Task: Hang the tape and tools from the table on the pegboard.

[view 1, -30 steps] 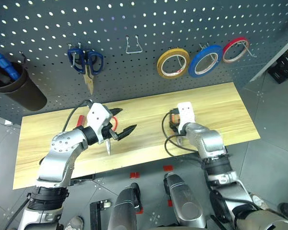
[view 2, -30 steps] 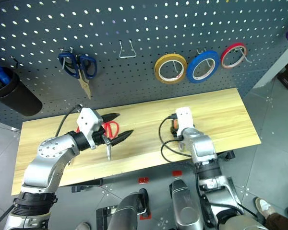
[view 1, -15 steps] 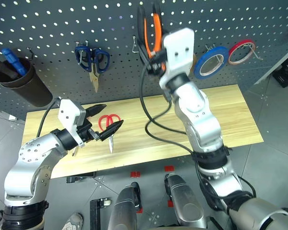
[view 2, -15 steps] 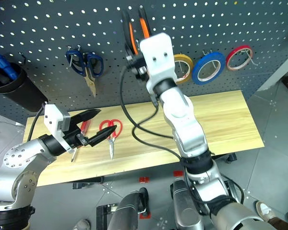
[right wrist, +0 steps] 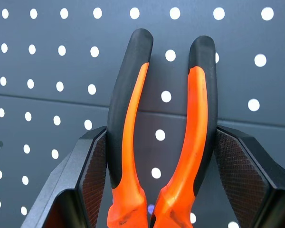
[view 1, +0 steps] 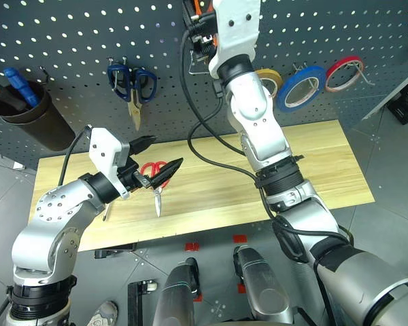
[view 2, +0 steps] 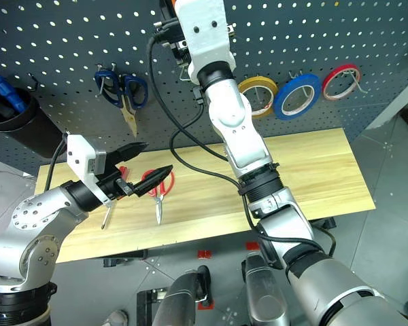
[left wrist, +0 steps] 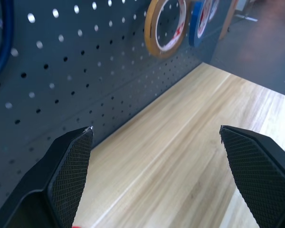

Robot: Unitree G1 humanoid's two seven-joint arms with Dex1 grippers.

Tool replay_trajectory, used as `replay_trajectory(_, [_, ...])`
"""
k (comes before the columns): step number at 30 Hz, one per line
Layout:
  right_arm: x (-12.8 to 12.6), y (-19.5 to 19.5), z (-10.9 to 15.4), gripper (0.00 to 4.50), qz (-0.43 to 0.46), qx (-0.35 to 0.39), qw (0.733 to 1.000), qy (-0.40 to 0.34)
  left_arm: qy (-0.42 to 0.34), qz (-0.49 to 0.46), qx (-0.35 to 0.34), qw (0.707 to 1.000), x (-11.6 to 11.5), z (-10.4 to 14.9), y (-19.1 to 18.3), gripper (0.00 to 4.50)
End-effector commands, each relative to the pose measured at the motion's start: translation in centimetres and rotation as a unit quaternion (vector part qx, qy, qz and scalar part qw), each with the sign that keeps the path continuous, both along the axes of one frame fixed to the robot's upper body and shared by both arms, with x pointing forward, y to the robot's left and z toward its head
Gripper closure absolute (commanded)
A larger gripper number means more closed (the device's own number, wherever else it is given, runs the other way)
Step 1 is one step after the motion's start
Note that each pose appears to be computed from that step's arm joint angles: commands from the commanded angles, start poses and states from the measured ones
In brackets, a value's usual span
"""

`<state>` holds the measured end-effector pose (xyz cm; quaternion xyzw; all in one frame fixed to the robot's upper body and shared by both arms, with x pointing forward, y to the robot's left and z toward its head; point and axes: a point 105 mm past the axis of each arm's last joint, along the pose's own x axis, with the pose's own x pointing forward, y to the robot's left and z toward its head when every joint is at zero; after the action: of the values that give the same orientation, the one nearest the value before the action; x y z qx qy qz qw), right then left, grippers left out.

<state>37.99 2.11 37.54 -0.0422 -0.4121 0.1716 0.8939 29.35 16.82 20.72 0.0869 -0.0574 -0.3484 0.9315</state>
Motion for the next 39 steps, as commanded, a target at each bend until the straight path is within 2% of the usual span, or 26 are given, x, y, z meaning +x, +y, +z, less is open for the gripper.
replay_trajectory(1, [-1.0, 0.4, 1.2, 1.45, 0.009, 0.016, 0.999, -0.03, -0.019, -0.011, 0.0, 1.0, -0.3, 0.6, -0.7, 0.0])
replay_trajectory(4, [0.0, 0.9, -1.6, 1.45, -0.008, -0.012, 1.0, -0.019, -0.02, -0.006, -0.003, 1.0, 0.1, 0.4, -0.8, 0.0])
replay_trajectory(7, [0.5, 0.9, -2.5, 1.45, -0.021, -0.021, 0.999, -0.023, -0.021, -0.005, -0.003, 1.0, 0.3, 0.3, -0.9, 0.0])
replay_trajectory(14, [0.5, 0.8, -1.7, 1.45, -0.032, -0.004, 0.999, -0.037, -0.029, 0.002, -0.004, 1.0, 0.6, 0.1, -0.9, 0.0])
replay_trajectory(18, [-0.6, 1.7, 0.5, 1.45, -0.019, 0.012, 0.998, -0.062, -0.033, 0.005, -0.007, 0.999, 0.7, 0.2, -1.0, 0.0])
replay_trajectory(21, [-0.8, 1.9, 0.9, 1.45, -0.018, 0.015, 0.997, -0.069, -0.034, 0.007, -0.008, 0.999, 0.8, 0.1, -0.9, 0.0])
replay_trajectory(30, [0.8, 1.3, -2.1, 1.45, -0.041, -0.015, 0.998, -0.038, -0.033, 0.014, -0.006, 0.999, 0.7, -0.2, -0.6, 0.0])
replay_trajectory(39, [2.5, 1.1, -6.2, 1.45, -0.035, -0.041, 0.998, 0.037, -0.046, 0.054, -0.006, 0.997, 1.7, -0.2, -0.1, 0.0])
